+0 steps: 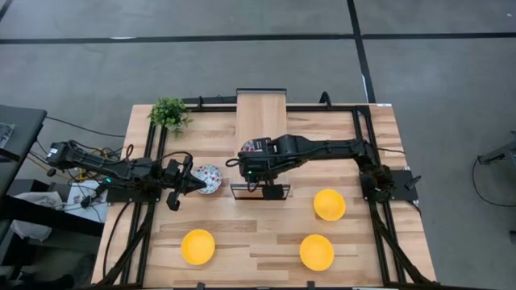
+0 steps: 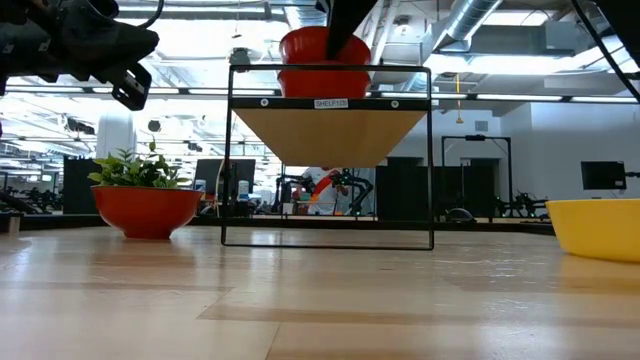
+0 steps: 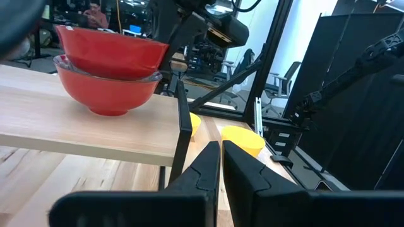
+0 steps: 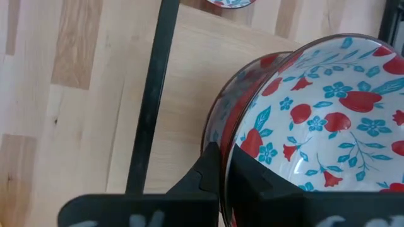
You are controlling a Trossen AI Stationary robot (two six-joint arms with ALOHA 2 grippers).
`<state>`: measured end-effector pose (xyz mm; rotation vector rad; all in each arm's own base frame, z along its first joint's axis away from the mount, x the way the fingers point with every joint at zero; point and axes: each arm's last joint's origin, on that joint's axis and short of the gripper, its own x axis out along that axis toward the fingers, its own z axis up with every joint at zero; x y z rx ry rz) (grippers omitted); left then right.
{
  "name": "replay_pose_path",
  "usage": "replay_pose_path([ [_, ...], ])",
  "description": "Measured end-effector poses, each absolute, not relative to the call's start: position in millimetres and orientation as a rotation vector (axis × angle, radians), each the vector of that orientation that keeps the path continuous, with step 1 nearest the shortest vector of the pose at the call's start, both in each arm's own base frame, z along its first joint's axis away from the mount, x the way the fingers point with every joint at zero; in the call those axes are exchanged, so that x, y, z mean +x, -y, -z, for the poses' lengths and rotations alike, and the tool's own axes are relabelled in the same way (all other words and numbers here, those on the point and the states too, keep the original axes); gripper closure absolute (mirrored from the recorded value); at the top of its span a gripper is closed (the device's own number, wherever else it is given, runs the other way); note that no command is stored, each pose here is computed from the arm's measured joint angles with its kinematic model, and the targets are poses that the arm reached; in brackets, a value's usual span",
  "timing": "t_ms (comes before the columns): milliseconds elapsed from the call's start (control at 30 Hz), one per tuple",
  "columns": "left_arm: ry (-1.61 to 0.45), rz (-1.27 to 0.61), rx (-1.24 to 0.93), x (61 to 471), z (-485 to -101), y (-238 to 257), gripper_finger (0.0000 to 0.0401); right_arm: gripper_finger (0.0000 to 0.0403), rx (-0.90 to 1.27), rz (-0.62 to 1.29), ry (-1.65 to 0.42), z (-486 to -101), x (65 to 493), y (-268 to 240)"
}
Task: Pick & Place Mini bowls
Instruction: Stack the bottom white patterned bowl on the white patterned bowl on the shelf
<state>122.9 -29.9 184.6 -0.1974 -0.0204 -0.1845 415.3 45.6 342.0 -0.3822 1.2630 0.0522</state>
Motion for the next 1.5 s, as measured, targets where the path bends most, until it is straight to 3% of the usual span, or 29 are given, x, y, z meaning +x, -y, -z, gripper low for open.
replay_pose_path([
  [600, 0.024, 0.185, -0.198, 122.9, -184.9, 29.9, 0.0384, 0.0372, -0.375, -0.046, -1.263, -342.0, 415.3, -45.0],
  [1200, 0.027, 0.185, -0.199, 122.9, -185.3, 29.9, 0.0384, 0.027, -0.374, -0.048, -1.226, -355.2, 406.3, -51.9],
  [1367, 0.027, 0.185, -0.199, 122.9, -185.3, 29.9, 0.0384, 0.0271, -0.377, -0.056, -1.203, -360.8, 402.6, -57.3],
  [1500, 0.028, 0.185, -0.199, 122.9, -185.4, 29.9, 0.0384, 0.0299, -0.374, -0.055, -1.195, -361.2, 403.1, -57.8],
])
